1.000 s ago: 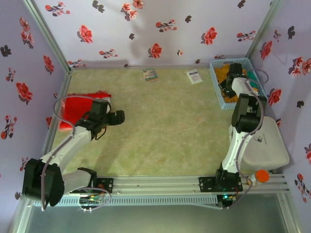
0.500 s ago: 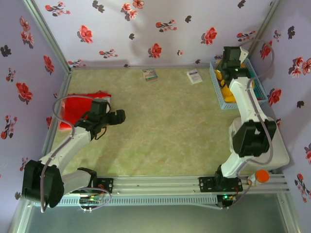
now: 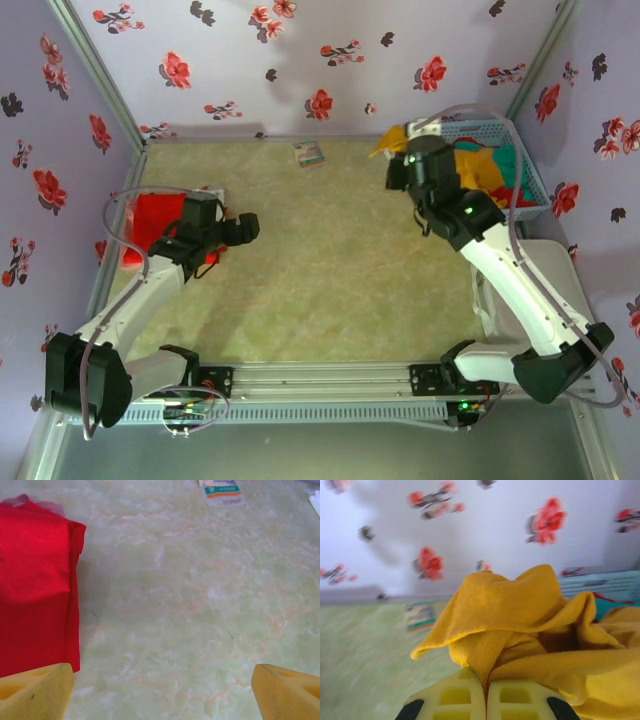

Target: Fold and stack the t-shirts

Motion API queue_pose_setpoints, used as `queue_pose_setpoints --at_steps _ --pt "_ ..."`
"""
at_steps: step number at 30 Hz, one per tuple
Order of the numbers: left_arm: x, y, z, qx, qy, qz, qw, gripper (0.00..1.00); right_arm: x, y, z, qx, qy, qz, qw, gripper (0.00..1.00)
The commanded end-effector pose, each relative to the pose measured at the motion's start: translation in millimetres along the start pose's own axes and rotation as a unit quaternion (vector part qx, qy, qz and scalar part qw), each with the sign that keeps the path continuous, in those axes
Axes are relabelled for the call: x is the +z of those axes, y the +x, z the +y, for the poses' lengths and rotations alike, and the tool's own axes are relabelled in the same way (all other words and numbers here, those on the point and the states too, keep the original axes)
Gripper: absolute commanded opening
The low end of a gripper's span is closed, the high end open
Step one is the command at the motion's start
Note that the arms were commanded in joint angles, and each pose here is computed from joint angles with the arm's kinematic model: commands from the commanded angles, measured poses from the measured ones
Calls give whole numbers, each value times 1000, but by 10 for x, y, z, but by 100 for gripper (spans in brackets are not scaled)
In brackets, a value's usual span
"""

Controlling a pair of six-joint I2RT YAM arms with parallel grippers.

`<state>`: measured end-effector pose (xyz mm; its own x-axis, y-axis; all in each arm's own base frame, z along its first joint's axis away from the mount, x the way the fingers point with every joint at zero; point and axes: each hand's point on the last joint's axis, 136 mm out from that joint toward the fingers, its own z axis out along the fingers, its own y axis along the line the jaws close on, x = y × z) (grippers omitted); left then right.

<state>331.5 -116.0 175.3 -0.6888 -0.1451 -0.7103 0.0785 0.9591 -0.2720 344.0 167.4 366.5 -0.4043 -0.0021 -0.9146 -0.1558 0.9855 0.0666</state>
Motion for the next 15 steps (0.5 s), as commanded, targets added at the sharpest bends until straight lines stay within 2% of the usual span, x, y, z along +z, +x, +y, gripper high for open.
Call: queue_pose_setpoints --at_steps 1,3,5,7,9,11,13,15 --pt "-43 -59 1 12 -1 7 1000 92 -41 439 464 -26 -69 53 996 0" --pt "-61 -45 85 6 -18 15 1000 92 -65 707 837 -28 -120 74 990 0" --pt "-110 -10 256 2 -66 24 998 91 -82 954 1166 -44 -160 85 982 0" --pt "-143 26 357 7 -90 29 996 92 -97 1299 1531 -67 -200 94 973 5" --pt "-163 53 413 -2 -94 29 995 92 -87 1623 1835 -54 -239 122 962 9" --pt "-171 81 462 -8 -98 31 995 92 -74 1920 2085 -51 -266 161 949 22" --pt "-185 100 486 -5 -100 36 994 92 -70 2153 2255 -68 -270 195 941 44" --pt "-197 122 499 -4 -103 42 994 92 -45 2219 2258 -90 -242 195 946 65"
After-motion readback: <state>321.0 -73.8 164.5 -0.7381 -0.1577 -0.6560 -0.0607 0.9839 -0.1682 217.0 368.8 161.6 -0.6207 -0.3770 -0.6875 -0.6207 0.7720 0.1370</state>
